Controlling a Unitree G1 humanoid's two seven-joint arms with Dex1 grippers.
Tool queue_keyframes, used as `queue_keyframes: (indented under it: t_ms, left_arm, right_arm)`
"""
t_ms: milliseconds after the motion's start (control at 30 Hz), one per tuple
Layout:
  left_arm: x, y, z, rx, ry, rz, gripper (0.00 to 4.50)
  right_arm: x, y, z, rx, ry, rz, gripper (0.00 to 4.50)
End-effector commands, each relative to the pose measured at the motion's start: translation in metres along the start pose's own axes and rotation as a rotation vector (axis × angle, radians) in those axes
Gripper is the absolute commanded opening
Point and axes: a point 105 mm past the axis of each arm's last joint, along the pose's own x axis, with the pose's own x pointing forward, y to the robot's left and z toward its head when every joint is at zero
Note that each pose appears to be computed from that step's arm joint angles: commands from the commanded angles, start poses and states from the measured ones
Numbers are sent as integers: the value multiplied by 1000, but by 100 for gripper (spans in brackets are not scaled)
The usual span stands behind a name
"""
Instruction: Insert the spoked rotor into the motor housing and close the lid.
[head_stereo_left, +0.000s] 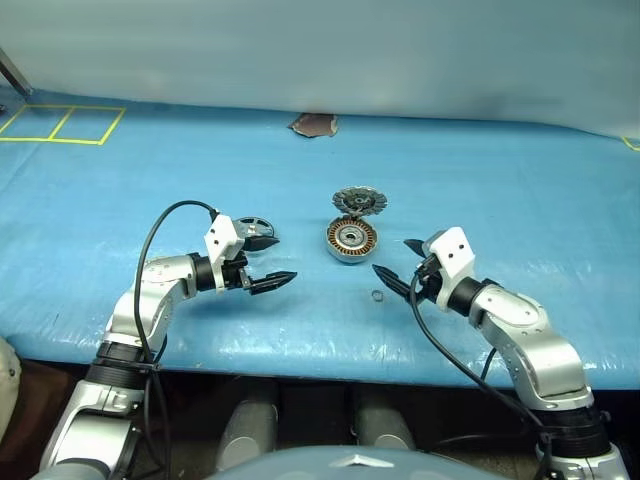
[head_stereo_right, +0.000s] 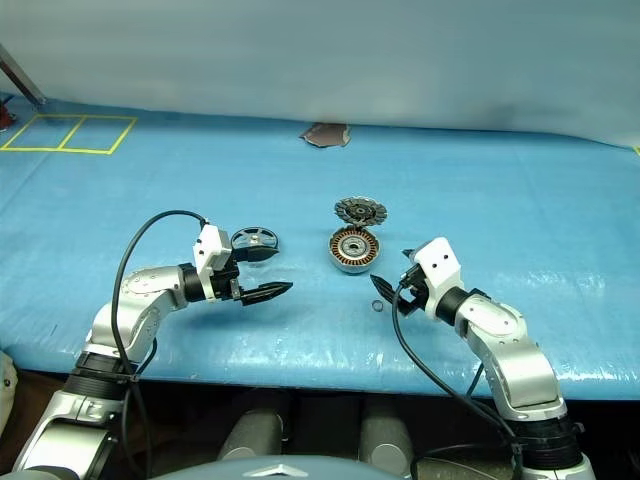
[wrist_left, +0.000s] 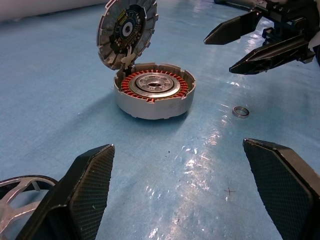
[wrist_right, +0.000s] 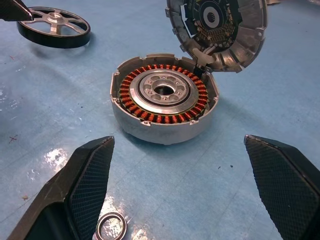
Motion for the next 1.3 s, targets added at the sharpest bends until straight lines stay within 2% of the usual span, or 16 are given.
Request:
queue_keyframes:
  t_ms: [33, 633, 867, 1100, 1300]
  left_arm:
    - [1, 0, 12, 50, -30, 0, 449]
    - [1, 2, 13, 58, -41, 19, 449]
    - [3, 3, 11, 59, -32, 16, 449]
    - [3, 3, 11, 68, -31, 22, 449]
    - [1, -6, 6, 42, -66, 10, 449]
  right_arm:
    - [0, 0, 16, -58, -34, 5, 436]
    - [5, 3, 12, -88, 14, 39, 436]
    - [23, 9, 11, -344, 206, 172, 436]
    - [55, 20, 30, -533, 249, 308, 436]
    - [73, 22, 28, -575, 283, 353, 436]
